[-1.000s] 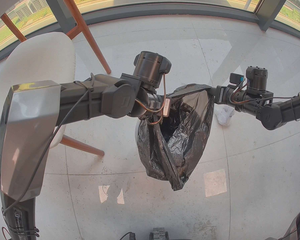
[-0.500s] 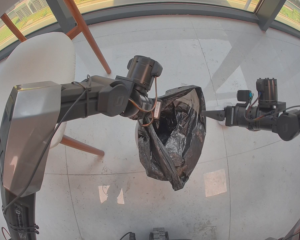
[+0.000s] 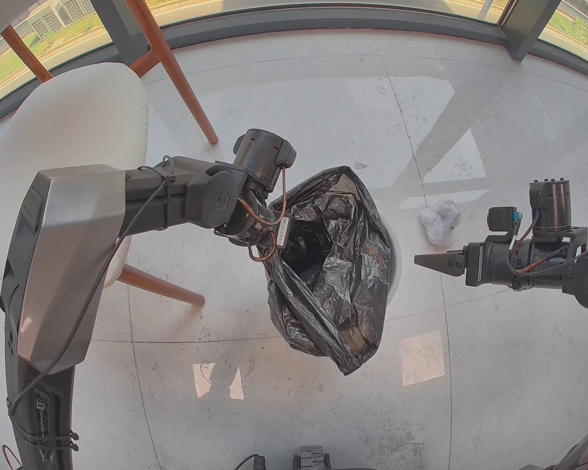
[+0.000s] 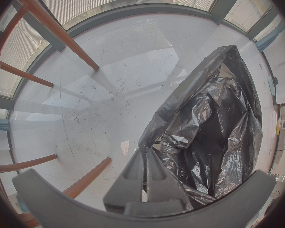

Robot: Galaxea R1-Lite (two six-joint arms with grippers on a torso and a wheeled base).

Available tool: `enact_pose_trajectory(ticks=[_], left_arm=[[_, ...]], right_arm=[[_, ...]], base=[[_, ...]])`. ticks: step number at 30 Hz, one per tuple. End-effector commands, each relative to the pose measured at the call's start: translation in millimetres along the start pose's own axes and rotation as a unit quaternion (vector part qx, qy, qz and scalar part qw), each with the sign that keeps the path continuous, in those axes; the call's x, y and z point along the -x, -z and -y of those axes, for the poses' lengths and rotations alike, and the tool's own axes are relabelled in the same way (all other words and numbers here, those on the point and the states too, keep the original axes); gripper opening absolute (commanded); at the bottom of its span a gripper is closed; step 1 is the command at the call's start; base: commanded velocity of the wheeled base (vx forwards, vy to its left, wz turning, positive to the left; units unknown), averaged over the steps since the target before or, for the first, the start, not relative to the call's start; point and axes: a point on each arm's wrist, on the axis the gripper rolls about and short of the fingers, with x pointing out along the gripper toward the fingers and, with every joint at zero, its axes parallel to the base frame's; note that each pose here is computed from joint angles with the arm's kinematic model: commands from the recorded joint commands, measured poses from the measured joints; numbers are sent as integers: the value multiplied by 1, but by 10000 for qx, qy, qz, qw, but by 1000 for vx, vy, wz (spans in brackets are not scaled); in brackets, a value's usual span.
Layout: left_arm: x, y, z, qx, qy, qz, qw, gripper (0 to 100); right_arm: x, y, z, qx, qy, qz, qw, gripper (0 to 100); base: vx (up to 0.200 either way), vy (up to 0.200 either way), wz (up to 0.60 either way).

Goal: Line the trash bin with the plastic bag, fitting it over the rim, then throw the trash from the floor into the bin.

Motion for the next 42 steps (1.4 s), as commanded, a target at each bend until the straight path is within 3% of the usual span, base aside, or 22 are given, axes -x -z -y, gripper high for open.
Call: enact_pose_trajectory(ticks=[1,6,15,29,30,42], left_arm=[[-3,2,2,-18,-2,-39,10000,0],[-4,2,3,1,10,4,10000,0],[0,0,1,-2,-6,0,10000,0],[24,-9,-3,10,-17,148,9999,0],[27,-11,-4,13,-12,177,9998,100],[29,-13,-5,53,-7,247,9997,100]], right_arm=[[5,5,-1,-18,5,-39,10000,100],[-1,3,-7,73,-66,61,9999,100],[-54,4,-6,240,-106,234,9994,100],[-72,3,-2,223,-70,186,9996,100],[-75,3,-1,222,-74,169,9996,100],[-98,1,1,253,-121,166,9995,100]], base=[[0,0,0],[0,0,0],[0,0,0],[0,0,0],[0,0,0],[0,0,0]])
